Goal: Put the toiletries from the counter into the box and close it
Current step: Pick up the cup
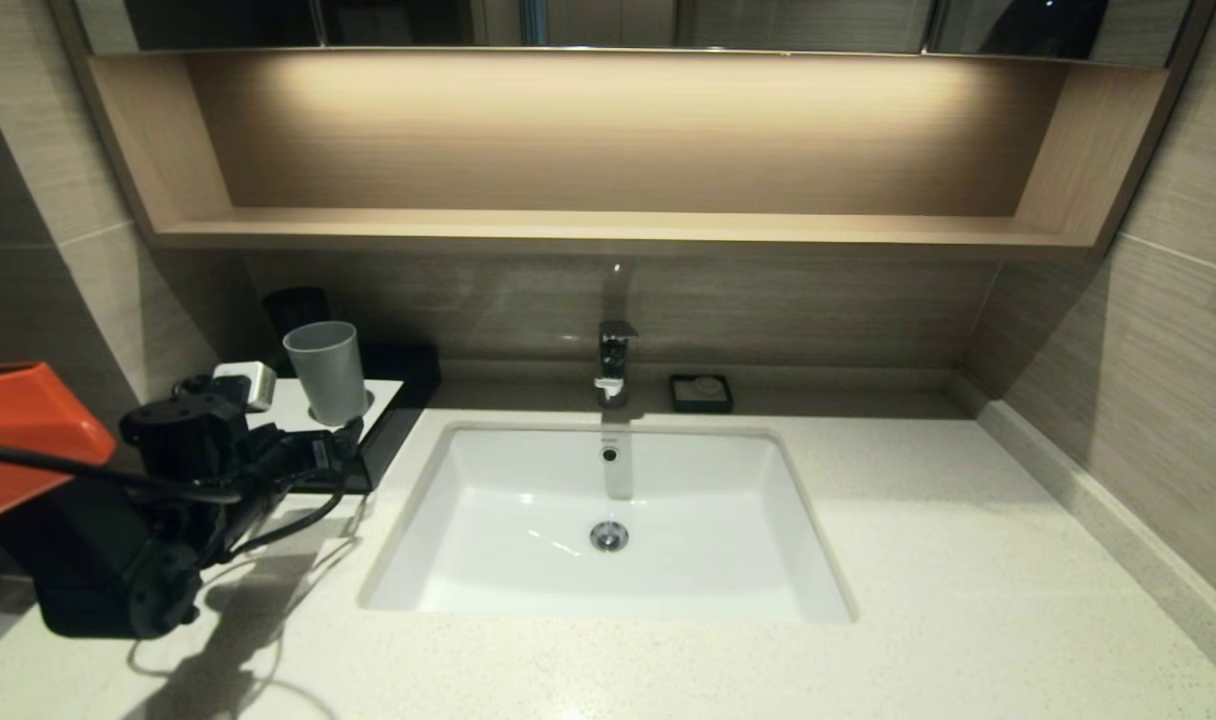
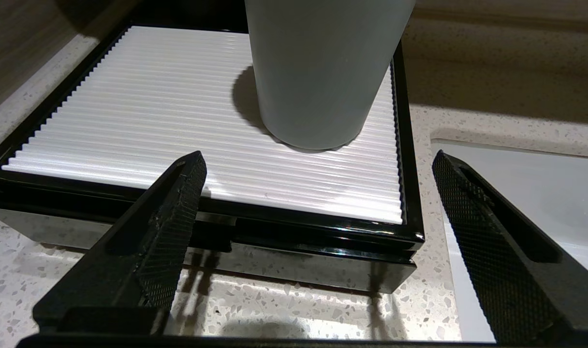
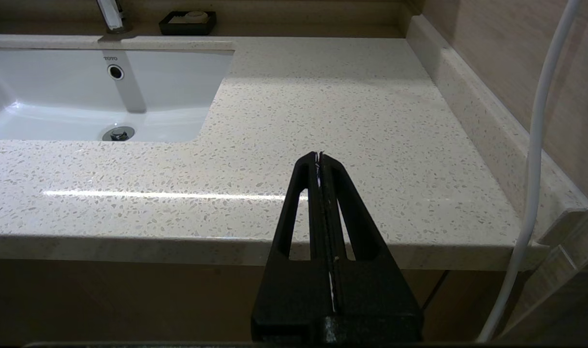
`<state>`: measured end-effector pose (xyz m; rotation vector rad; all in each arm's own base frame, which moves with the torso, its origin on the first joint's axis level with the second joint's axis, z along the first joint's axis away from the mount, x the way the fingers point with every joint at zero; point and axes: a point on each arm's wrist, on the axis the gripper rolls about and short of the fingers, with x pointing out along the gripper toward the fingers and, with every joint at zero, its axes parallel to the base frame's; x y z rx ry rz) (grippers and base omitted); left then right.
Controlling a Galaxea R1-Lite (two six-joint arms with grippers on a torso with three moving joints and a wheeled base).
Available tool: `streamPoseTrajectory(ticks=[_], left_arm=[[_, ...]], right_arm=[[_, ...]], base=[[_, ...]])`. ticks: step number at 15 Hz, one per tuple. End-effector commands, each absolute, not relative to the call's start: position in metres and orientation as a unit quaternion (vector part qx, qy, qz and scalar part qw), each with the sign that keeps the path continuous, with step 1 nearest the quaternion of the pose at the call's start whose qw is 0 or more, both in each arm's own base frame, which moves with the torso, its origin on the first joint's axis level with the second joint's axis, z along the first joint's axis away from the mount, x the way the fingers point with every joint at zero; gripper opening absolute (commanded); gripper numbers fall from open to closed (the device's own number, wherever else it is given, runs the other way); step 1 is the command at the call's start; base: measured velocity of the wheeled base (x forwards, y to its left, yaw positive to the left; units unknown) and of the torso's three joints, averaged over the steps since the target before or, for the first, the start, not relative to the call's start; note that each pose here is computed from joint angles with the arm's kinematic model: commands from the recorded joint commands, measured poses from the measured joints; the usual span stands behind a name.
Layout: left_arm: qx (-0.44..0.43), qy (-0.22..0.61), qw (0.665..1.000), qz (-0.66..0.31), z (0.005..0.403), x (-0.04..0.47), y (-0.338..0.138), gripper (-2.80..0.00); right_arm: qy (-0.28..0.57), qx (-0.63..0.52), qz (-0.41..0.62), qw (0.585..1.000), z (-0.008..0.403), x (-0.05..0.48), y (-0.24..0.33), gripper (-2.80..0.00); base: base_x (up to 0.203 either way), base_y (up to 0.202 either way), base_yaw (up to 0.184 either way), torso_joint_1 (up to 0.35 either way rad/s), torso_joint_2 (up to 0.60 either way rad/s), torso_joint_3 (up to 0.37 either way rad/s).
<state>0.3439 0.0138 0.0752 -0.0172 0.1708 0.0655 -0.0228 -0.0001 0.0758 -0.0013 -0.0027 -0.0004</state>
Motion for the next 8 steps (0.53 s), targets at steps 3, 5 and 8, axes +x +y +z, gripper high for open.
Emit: streamPoseTrajectory(ticks=[3, 5, 8], left_arm=[[-0.009, 0.086, 0.996, 0.033, 0.065, 0.351, 0.014, 0.00], [-0.009, 0.088, 0.996, 0.033, 0.061, 0.353, 0.014, 0.00], [-0.009, 0.076, 0.997, 0.032, 0.059, 0.358, 0.014, 0.00]], right_arm=[[-0.002, -0.001, 0.000, 1.000, 0.075, -0.023, 0.000, -2.80], [-0.002, -0.001, 0.000, 1.000, 0.076, -0.023, 0.000, -2.80], [-0.002, -0.001, 0.000, 1.000, 0.075, -0.023, 0.000, -2.80]], base=[[0.000, 0.000, 0.000, 0.000, 0.00, 0.000], [0.000, 0.000, 0.000, 0.000, 0.00, 0.000], [0.000, 0.000, 0.000, 0.000, 0.00, 0.000]])
